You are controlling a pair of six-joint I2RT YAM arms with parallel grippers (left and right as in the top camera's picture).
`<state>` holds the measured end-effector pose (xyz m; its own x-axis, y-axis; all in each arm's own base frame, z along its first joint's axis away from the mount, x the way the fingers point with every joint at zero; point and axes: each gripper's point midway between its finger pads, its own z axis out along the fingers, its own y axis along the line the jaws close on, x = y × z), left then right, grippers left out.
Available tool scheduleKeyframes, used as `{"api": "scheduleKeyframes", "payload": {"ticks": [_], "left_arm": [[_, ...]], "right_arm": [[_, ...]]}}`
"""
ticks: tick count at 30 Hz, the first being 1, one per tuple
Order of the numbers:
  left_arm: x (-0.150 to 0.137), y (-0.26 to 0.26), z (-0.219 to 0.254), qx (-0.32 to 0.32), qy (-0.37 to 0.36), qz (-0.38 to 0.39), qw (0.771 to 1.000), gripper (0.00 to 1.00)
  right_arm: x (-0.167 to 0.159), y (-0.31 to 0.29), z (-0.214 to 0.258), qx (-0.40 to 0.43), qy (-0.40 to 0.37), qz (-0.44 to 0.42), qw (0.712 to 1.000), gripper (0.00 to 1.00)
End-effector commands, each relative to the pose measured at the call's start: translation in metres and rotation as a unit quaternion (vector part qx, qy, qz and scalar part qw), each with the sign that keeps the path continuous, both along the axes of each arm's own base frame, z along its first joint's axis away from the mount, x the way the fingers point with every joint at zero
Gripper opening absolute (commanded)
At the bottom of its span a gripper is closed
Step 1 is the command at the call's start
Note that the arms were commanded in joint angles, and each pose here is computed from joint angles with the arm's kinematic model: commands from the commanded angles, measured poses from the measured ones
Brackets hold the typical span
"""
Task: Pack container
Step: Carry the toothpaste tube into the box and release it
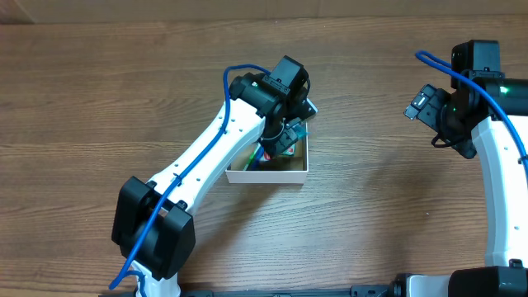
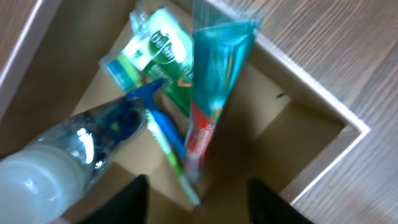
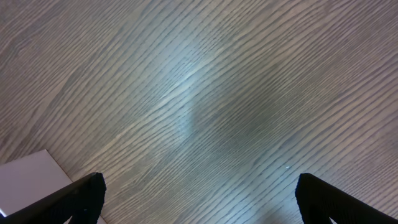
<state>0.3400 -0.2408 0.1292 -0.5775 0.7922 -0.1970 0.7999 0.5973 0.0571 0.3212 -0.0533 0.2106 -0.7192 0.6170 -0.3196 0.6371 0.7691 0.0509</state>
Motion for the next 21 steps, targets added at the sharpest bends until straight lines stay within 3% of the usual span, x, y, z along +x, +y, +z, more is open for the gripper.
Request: {"api": "scheduleKeyframes", "payload": {"ticks": [1,5,11,15,21], "left_arm": [[0.004,0.016,0.008,0.031,-0.021,0.005,0.999,1.0],[0.008,0.022,0.03,0.03,-0.049,0.039,0.998,1.0],[0.017,0.041,0.127,-0.05,-0.167,0.105,0.979,1.0],[0.032,0.081,0.179,-0.114,-0.232,0.213,0.942,1.0],[0.05,0.161,0.199,-0.174,-0.236,0.432,0.853,1.0]], "right_arm": [[-0.002,-0.002,0.0,-0.006,0.004,0.0,1.0,1.0],[-0.002,-0.002,0.0,-0.006,0.004,0.0,1.0,1.0],[0.003,-0.002,0.001,-0.012,-0.005,0.018,1.0,1.0],[0.023,0.014,0.008,-0.011,-0.038,0.086,0.995,1.0],[0.071,0.048,0.038,-0.047,-0.139,0.185,0.972,1.0]]}}
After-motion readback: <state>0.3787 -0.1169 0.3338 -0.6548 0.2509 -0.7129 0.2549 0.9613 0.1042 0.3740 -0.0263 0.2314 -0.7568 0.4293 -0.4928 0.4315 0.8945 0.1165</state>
